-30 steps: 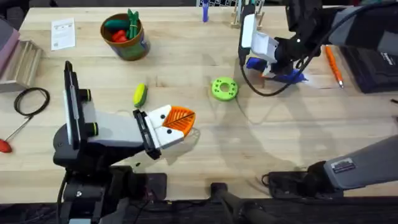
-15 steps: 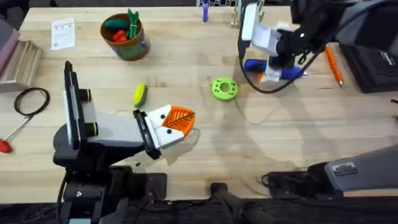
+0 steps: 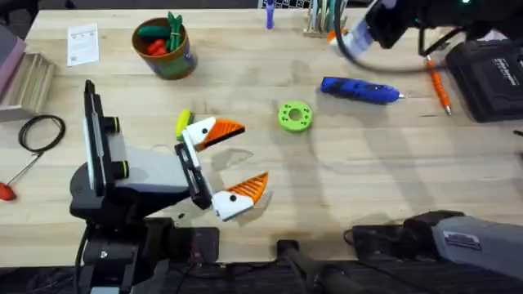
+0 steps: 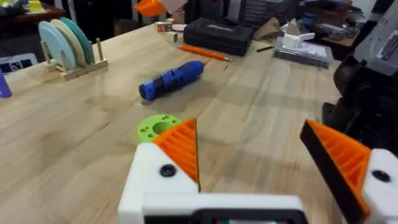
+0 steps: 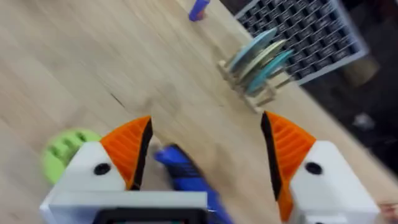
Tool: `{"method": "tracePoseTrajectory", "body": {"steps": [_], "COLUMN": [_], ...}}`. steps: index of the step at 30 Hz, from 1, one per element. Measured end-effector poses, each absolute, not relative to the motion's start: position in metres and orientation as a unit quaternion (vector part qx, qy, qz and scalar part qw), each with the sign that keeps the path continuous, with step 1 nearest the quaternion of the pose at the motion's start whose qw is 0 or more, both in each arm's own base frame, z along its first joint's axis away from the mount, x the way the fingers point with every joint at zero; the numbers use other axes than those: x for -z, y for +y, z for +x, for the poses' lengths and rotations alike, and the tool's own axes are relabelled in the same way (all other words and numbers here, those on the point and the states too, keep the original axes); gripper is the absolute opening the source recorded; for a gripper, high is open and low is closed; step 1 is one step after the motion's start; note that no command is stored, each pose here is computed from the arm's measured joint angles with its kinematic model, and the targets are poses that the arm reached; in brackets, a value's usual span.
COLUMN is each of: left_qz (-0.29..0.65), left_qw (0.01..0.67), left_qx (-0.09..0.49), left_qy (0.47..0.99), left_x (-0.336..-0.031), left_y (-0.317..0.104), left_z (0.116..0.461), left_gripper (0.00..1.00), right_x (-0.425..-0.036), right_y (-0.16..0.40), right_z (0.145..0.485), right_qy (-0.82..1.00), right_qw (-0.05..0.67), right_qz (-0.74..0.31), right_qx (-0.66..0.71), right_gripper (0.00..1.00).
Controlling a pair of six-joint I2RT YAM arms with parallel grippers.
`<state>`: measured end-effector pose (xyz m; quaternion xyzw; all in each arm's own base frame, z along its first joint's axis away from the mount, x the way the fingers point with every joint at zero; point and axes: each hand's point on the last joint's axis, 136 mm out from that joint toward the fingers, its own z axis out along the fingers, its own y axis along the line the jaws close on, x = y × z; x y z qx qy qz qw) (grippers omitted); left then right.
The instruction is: Pick up the gripper from the table and insert it into the empty holder that is missing its gripper. Then pick up a screw, insert it into the mounting hole, and use the screwdriver to tighten it. Finally, clean up the table by picking up the vegetable and placing it into the bucket.
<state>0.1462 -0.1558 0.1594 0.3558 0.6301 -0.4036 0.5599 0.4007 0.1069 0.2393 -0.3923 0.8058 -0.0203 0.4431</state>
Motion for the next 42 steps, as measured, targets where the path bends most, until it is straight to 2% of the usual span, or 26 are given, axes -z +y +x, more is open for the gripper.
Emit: {"method": "tracePoseTrajectory", "body": {"steps": [6,9,12,16,19,23,27,34,39,42], "left_qz": [0.330,0.311,0.287,0.225,0.202,0.188,0.169,0.136,0.125,0.102], "left_qw": [0.553,0.555,0.560,0.529,0.512,0.513,0.488,0.393,0.362,0.337], "left_qx": [0.413,0.408,0.395,0.367,0.325,0.252,0.201,0.152,0.134,0.100], "left_qy": [0.644,0.654,0.669,0.731,0.769,0.799,0.833,0.897,0.914,0.931], "left_x": [-0.159,-0.160,-0.160,-0.156,-0.160,-0.196,-0.222,-0.232,-0.237,-0.234], "left_y": [-0.154,-0.151,-0.146,-0.132,-0.120,-0.102,-0.085,-0.063,-0.055,-0.040], "left_z": [0.150,0.156,0.163,0.167,0.163,0.160,0.164,0.185,0.208,0.215], "left_gripper": [0.986,0.986,0.986,0.986,0.986,0.986,0.986,0.986,0.986,0.986], "right_x": [-0.229,-0.238,-0.266,-0.304,-0.310,-0.300,-0.285,-0.241,-0.199,-0.179], "right_y": [0.116,0.115,0.111,0.103,0.096,0.092,0.091,0.096,0.094,0.093], "right_z": [0.387,0.381,0.373,0.346,0.318,0.297,0.294,0.282,0.263,0.254], "right_qy": [0.886,0.894,0.880,0.861,0.867,0.885,0.894,0.897,0.911,0.922], "right_qw": [0.405,0.405,0.439,0.477,0.467,0.436,0.417,0.400,0.364,0.337], "right_qz": [-0.202,-0.142,-0.120,-0.105,-0.092,-0.073,-0.060,-0.033,-0.019,-0.013], "right_qx": [-0.102,-0.129,-0.138,-0.141,-0.144,-0.149,-0.153,-0.186,-0.192,-0.190], "right_gripper": [0.974,0.973,0.973,0.973,0.973,0.974,0.974,0.973,0.973,0.973]}}
